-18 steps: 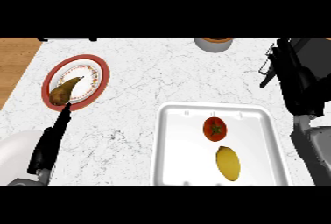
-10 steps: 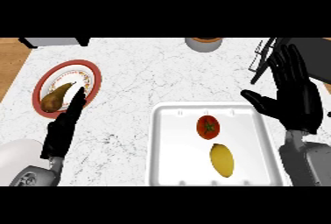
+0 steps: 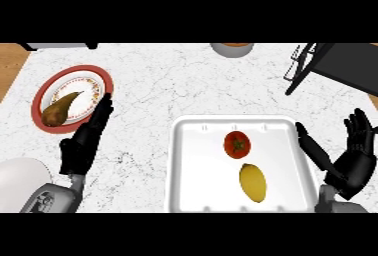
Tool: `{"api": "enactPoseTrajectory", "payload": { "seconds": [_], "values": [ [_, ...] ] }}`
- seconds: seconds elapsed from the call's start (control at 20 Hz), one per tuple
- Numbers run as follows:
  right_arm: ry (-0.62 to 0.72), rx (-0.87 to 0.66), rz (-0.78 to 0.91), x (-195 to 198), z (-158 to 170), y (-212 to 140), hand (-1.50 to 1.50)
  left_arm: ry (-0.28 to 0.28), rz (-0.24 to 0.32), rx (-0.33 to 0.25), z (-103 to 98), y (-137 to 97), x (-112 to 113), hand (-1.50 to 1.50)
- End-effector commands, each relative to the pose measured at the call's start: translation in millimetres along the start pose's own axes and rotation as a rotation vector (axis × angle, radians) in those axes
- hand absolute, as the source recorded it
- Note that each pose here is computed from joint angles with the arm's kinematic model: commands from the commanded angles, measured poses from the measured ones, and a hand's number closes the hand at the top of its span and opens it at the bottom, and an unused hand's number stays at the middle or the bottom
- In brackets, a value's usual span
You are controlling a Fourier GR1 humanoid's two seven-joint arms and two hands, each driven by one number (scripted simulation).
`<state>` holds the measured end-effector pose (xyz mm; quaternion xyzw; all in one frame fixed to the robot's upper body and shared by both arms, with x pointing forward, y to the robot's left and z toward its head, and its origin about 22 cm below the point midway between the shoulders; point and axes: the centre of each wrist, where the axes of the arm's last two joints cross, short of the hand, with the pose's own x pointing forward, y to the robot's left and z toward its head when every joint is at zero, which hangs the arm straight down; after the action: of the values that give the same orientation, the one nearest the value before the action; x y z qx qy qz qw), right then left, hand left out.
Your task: Pick the tomato from the tray and place it in the tiered shelf
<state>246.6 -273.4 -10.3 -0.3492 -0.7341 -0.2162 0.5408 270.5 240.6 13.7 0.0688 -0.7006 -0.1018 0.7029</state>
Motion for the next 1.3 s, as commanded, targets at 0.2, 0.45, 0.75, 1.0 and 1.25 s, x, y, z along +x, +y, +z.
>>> {"api": "enactPoseTrajectory", "payload": {
  "seconds": [0.2,0.45,0.75,1.0,1.25],
  "values": [
    [-0.086,0.2,-0.091,-11.5,45.2,-40.1,-1.5,-0.024,0.016,-0.028,-10.4,-15.8,10.6,0.0],
    [-0.076,0.318,0.117,9.2,63.1,-41.8,-1.5,-0.019,0.01,-0.043,-13.4,-4.5,1.4,0.0],
    [-0.021,0.408,0.265,56.7,57.5,-29.7,-1.5,-0.037,-0.008,-0.038,-7.9,-21.9,7.2,0.0],
    [0.038,0.6,0.525,73.7,51.4,-46.9,-1.5,-0.026,-0.005,-0.033,-16.7,-16.2,6.4,0.0],
    [0.095,0.619,0.746,94.7,63.1,-31.9,-1.5,-0.008,-0.006,-0.045,-8.7,-21.5,1.9,0.0]
  ]
}}
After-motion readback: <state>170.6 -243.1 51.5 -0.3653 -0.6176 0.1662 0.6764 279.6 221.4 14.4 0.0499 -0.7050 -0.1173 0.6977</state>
